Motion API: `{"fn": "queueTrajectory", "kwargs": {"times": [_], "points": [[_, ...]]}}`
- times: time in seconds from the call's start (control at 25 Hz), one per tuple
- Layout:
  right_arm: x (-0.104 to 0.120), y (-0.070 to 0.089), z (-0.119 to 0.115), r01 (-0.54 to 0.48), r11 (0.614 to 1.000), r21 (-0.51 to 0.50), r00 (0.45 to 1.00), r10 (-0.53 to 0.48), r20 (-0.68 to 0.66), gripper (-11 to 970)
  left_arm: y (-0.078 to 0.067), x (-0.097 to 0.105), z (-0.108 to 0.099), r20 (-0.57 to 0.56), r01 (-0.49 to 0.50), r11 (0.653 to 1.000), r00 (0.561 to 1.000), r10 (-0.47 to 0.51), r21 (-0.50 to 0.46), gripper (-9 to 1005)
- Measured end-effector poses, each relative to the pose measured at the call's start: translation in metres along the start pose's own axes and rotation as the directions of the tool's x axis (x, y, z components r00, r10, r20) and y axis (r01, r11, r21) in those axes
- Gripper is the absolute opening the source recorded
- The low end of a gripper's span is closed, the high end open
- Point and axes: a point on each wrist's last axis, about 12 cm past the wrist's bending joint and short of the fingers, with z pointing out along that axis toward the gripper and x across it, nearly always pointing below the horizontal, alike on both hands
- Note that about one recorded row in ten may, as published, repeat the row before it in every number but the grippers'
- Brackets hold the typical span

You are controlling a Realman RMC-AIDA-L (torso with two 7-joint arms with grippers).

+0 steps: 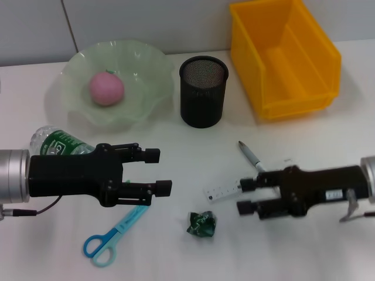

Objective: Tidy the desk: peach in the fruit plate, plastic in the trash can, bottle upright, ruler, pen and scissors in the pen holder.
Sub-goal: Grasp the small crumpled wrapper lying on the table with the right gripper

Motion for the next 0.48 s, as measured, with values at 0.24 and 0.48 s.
{"fn": "queueTrajectory", "kwargs": {"times": [0.24,0.48], "points": [[-0.062,0.004,-0.015,-0.083,0.996,0.034,0.993,0.086,-0.085,704,0.0,0.0,0.0,0.001,-0.014,1.0,1.0,0.014,-0.005,813],[-0.108,0.011,-0.013,-0.03,0.998,0.059,0.967,0.044,-0.249,703,0.001,0.0,-0.001,-0.006,-0.018,1.0,1.0,0.018,-0.009,812]]}}
